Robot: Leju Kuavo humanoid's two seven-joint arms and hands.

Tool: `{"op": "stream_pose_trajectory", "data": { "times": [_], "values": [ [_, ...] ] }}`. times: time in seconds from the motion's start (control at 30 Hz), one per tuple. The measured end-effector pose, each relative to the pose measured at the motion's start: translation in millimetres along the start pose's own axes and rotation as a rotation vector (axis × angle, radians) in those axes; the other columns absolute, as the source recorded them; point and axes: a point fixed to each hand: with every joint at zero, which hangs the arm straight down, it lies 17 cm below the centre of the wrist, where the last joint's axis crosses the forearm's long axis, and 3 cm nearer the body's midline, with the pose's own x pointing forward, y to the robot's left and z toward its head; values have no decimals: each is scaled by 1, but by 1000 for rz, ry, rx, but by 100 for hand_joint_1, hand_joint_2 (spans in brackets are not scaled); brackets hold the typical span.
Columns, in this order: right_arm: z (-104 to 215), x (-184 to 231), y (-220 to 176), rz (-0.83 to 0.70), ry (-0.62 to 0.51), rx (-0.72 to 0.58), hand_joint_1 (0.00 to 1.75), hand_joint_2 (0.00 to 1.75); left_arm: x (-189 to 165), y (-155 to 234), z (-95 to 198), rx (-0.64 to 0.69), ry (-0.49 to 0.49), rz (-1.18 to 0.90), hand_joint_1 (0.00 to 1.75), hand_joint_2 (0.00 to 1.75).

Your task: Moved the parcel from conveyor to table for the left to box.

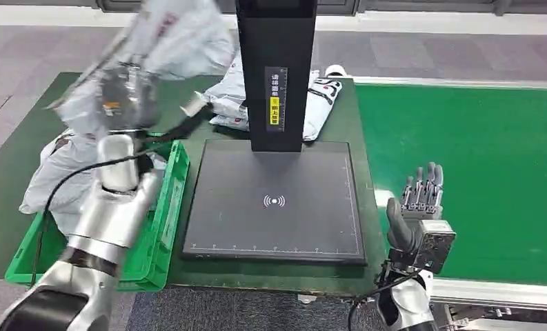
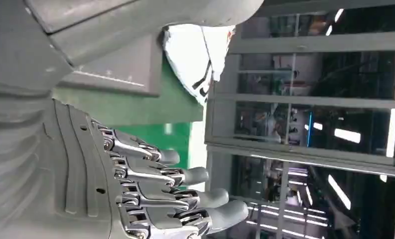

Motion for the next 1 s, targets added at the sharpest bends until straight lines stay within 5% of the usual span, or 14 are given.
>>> {"op": "stream_pose_trajectory", "data": {
  "times": [0.13, 0.2, 0.37, 0.47, 0.53, 0.7, 0.8, 0.83, 0.87, 1.0],
  "values": [
    [6, 0, -6, 1, 10, -4, 0, 175, -108, 25, 1, 60, 210, -173, 175, 175],
    [8, 0, -3, 3, 11, 5, 0, 175, -142, 13, 16, 0, 188, -296, 175, 175],
    [9, 1, -2, 14, 12, 13, 0, 175, -226, -54, 99, -377, 185, -597, 175, 175],
    [7, -2, -10, 16, 22, 15, 0, 175, -267, -98, 158, -722, 80, -716, 175, 175],
    [6, -3, -14, 14, 22, 23, 0, 175, -285, -123, 205, -991, -43, -701, 175, 175],
    [6, -3, -14, 14, 22, 23, 0, 175, -288, -124, 209, -1013, -50, -696, 175, 175],
    [5, -7, -24, 12, 37, 17, 0, 175, -293, -126, 253, -1319, -177, -425, 175, 175],
    [7, -11, -31, 17, 52, 9, 0, 175, -306, -112, 262, -1390, -149, -345, 40, 175],
    [6, -12, -34, 16, 52, 5, 0, 175, -305, -108, 265, -1409, -149, -316, 0, 175],
    [6, -16, -36, 7, 77, 0, 0, 175, -300, -94, 258, -1460, -135, -175, 0, 175]
  ]
}}
